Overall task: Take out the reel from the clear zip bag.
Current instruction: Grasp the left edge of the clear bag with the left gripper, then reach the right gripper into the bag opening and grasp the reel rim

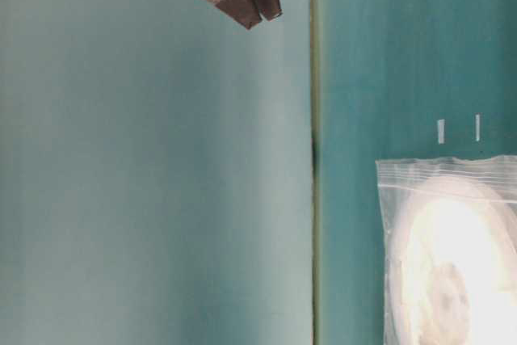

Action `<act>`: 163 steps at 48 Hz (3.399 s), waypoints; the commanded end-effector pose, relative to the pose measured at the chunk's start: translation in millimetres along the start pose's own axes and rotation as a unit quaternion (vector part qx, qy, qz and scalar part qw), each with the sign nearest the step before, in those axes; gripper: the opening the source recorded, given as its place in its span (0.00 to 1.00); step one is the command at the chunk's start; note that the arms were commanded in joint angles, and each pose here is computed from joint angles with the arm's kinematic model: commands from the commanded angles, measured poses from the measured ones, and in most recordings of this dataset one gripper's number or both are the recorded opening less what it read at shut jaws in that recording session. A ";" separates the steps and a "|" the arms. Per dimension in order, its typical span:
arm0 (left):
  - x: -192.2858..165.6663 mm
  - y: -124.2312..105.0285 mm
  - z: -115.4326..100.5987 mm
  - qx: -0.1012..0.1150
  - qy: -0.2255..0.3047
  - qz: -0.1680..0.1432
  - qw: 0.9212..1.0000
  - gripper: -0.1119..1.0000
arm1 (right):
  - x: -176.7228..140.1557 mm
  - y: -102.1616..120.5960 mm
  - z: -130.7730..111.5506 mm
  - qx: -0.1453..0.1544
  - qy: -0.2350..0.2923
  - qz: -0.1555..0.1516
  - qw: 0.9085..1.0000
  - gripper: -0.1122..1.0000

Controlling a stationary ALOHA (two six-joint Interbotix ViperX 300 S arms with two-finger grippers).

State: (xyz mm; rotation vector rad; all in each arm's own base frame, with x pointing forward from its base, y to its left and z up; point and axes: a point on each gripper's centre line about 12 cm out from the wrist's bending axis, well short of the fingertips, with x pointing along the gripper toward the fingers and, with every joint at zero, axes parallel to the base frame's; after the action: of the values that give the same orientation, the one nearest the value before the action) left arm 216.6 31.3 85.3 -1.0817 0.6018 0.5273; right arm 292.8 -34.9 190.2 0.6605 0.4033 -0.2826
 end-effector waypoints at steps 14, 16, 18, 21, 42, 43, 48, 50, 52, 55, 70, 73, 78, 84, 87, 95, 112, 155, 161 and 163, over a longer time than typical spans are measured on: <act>0.7 -5.8 2.2 0.008 -0.003 -0.010 1.000 0.21 | 2.8 -5.1 -7.6 0.027 0.037 -0.026 0.999 0.75; 0.7 -5.6 2.5 0.007 -0.004 -0.009 1.000 0.17 | 5.0 -6.9 -10.1 0.034 0.043 -0.032 0.998 0.75; 0.5 -4.9 2.1 0.007 -0.003 -0.008 1.000 0.14 | 7.8 -9.1 -12.8 0.040 0.050 -0.038 0.997 0.76; 0.5 -4.8 2.4 0.008 -0.004 -0.008 1.000 0.11 | 13.0 -12.7 -17.3 0.050 0.058 -0.048 0.996 0.77; 2.2 -6.5 4.5 0.019 -0.006 -0.008 1.000 0.11 | 79.7 -14.8 -22.5 0.067 0.091 -0.082 0.990 0.79; 2.3 -6.2 4.4 0.018 -0.006 -0.007 1.000 0.11 | 82.5 -14.8 -21.6 0.071 0.090 -0.083 0.990 0.80; 1.7 -4.9 3.7 0.018 -0.005 -0.006 1.000 0.11 | 93.4 -12.2 -18.6 0.102 0.086 -0.087 0.987 0.85; 1.4 -4.8 3.2 0.020 -0.004 -0.006 1.000 0.11 | 95.8 -12.0 -18.0 0.114 0.084 -0.089 0.986 0.88; 1.3 -3.2 2.8 0.018 -0.004 -0.004 1.000 0.11 | 97.7 -11.8 -18.7 0.124 0.085 -0.091 0.985 0.91; 1.0 -1.4 1.8 0.019 -0.002 -0.001 1.000 0.11 | 98.7 -12.4 -19.7 0.131 0.086 -0.093 0.983 0.92; -0.2 0.8 0.6 0.019 -0.001 0.001 1.000 0.11 | 119.1 -13.3 -26.8 0.144 0.119 -0.111 0.976 0.90; -0.3 1.2 0.0 0.019 0.000 0.001 1.000 0.11 | 126.6 -10.7 -24.7 0.144 0.121 -0.110 0.976 0.90; -0.3 2.1 -0.1 0.019 0.000 0.003 1.000 0.11 | 134.1 -6.7 -20.1 0.146 0.117 -0.106 0.977 0.90; -0.6 4.0 -1.1 0.018 0.001 0.005 1.000 0.11 | 140.7 -2.7 -15.6 0.147 0.114 -0.102 0.977 0.90; -0.8 4.5 -1.4 0.019 0.002 0.006 1.000 0.11 | 143.4 -1.3 -15.2 0.147 0.114 -0.100 0.977 0.90; -1.1 5.6 -2.0 0.020 0.003 0.007 1.000 0.11 | 148.6 0.1 -13.6 0.147 0.112 -0.099 0.978 0.90; -1.3 6.0 -2.2 0.021 0.003 0.007 1.000 0.11 | 156.3 0.6 -19.8 0.173 0.116 -0.104 0.972 0.90; -0.6 4.8 -1.5 0.020 0.002 0.007 1.000 0.11 | 179.8 7.5 -22.6 0.181 0.117 -0.099 0.972 0.90; -0.6 4.8 -1.6 0.021 0.002 0.007 1.000 0.11 | 178.8 8.0 -23.1 0.181 0.118 -0.099 0.971 0.88; -0.6 4.8 -1.5 0.020 0.002 0.007 1.000 0.11 | 178.7 8.5 -23.5 0.181 0.118 -0.099 0.971 0.87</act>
State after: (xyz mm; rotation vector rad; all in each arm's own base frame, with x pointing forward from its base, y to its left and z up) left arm 209.7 31.0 79.8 -1.0434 0.6324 0.5291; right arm 443.5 -38.8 90.6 1.0113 0.6757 -0.4894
